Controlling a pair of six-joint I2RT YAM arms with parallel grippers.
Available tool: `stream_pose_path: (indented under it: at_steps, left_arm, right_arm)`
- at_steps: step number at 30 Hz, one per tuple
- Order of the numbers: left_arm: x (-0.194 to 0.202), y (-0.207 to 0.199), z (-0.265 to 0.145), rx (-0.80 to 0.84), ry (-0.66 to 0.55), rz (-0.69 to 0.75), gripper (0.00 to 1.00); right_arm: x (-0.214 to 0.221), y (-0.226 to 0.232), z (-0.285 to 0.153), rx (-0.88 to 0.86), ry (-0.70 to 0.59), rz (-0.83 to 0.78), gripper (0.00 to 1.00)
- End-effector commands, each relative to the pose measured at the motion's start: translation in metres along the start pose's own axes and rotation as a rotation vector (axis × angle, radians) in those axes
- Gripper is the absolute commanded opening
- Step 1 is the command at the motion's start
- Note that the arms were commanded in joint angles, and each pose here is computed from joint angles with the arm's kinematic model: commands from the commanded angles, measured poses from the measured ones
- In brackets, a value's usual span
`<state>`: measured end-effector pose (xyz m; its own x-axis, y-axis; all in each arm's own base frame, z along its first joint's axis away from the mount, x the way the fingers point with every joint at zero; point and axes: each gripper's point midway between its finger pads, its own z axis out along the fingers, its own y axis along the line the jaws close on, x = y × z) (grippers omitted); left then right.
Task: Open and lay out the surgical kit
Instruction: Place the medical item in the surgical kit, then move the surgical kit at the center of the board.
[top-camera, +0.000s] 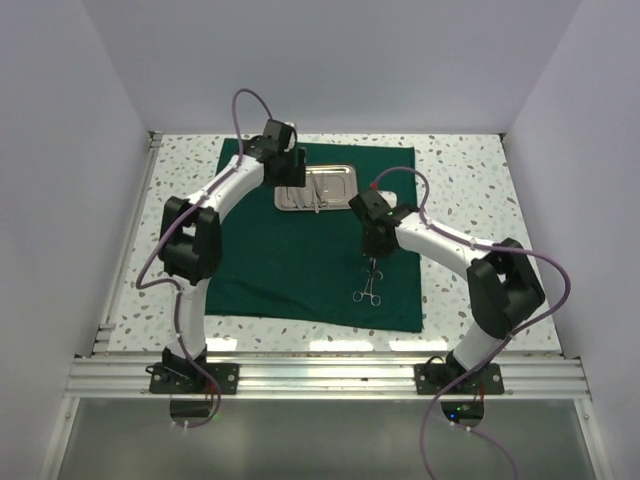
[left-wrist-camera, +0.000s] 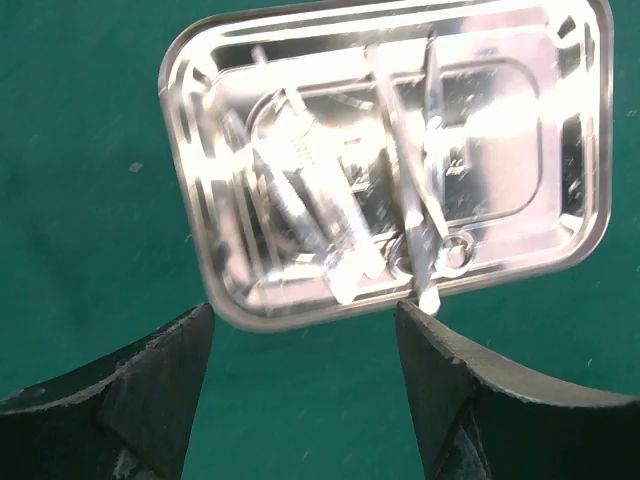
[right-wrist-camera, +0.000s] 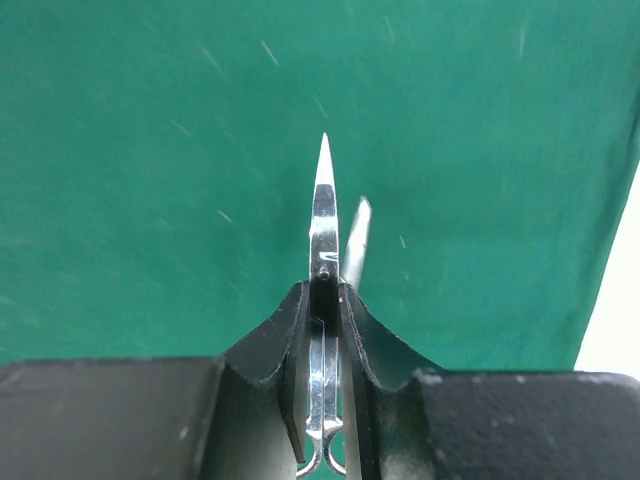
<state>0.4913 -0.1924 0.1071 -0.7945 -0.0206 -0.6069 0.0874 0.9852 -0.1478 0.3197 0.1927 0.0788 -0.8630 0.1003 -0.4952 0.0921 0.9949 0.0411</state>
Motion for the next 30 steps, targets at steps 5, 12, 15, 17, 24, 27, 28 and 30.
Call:
stream_pose_path:
  at_steps: [5,12,15,17,24,27,28,30]
  left_arm:
    - [-0.025,-0.015,0.023,-0.022,-0.037,-0.039,0.78]
    - [-0.008,-0.039,0.031,-0.033,0.000,0.016,0.77]
    - [0.001,-0.057,0.033,-0.034,-0.002,0.049,0.78]
    - [0.007,-0.063,0.039,-0.033,0.009,0.055,0.77]
    - [0.017,-0.069,0.036,-0.061,0.018,0.062,0.75]
    - [0.008,-0.060,0.013,-0.080,-0.035,0.071,0.76]
    - [0.003,-0.057,0.007,-0.084,-0.052,0.076,0.77]
    - [-0.013,-0.043,-0.015,-0.107,-0.092,0.071,0.78]
  right_arm:
    - [0.055,-0.015,-0.008,-0.047,0.076,0.113,0.00]
    - [0.062,-0.008,0.002,-0.099,0.094,0.017,0.43]
    - [0.045,-0.007,-0.008,-0.094,0.057,-0.013,0.59]
    - [0.034,-0.008,-0.023,-0.102,0.023,-0.015,0.60]
    - [0.007,-0.013,-0.077,-0.186,-0.105,-0.078,0.56]
    - [0.002,0.027,-0.102,-0.443,-0.133,-0.126,0.35]
    - [0.013,0.048,-0.113,-0.581,-0.084,-0.150,0.28]
    - [0.019,0.073,-0.109,-0.673,-0.034,-0.171,0.26]
